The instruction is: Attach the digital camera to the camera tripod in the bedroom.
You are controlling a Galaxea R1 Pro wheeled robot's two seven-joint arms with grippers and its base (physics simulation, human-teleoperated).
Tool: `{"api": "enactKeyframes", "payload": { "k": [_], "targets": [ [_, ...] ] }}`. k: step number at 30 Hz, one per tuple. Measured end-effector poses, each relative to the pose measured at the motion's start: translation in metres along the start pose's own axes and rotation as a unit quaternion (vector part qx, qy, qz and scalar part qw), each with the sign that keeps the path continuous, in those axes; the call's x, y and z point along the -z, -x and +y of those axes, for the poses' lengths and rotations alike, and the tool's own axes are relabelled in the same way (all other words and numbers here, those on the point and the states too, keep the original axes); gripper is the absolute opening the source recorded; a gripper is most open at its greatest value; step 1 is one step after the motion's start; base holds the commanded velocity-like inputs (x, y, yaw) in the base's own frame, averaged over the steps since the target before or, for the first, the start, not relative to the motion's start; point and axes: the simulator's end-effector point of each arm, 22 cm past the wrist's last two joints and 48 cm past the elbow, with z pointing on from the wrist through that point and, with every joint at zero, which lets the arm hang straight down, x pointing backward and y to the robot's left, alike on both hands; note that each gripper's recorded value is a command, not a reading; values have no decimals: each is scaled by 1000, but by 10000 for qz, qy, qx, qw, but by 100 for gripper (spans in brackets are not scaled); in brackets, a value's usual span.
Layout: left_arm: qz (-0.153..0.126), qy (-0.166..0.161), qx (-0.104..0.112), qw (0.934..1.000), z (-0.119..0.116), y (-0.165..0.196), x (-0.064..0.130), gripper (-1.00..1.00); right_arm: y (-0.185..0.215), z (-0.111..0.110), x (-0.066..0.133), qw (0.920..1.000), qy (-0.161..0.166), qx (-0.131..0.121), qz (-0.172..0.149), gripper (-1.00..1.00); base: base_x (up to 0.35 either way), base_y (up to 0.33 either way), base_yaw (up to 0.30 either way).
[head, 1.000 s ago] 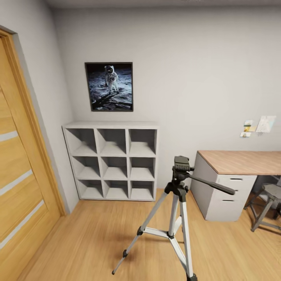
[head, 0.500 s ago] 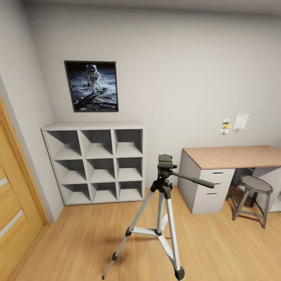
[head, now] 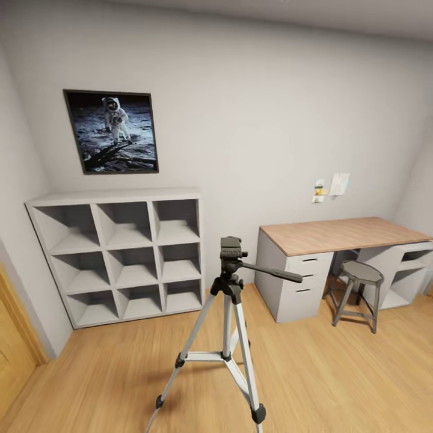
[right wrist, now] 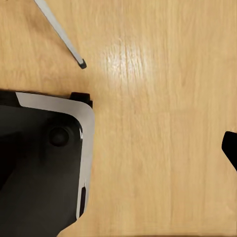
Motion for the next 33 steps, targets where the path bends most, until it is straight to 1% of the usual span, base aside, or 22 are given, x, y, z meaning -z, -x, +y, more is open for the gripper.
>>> {"api": "enactKeyframes", "payload": {
  "k": [9, 13, 33],
  "targets": [
    [0, 0, 0, 10000, 0, 0, 0, -100, 0, 0, 0, 10000, 2, 6, -2, 100, 0, 0, -243],
    [0, 0, 3, 10000, 0, 0, 0, -100, 0, 0, 0, 10000, 1, 9, -4, 100, 0, 0, -166],
    [-2, 0, 7, 10000, 0, 0, 0, -100, 0, -3, 0, 10000, -16, 31, 2, 100, -1, 1, -15]
  ]
}}
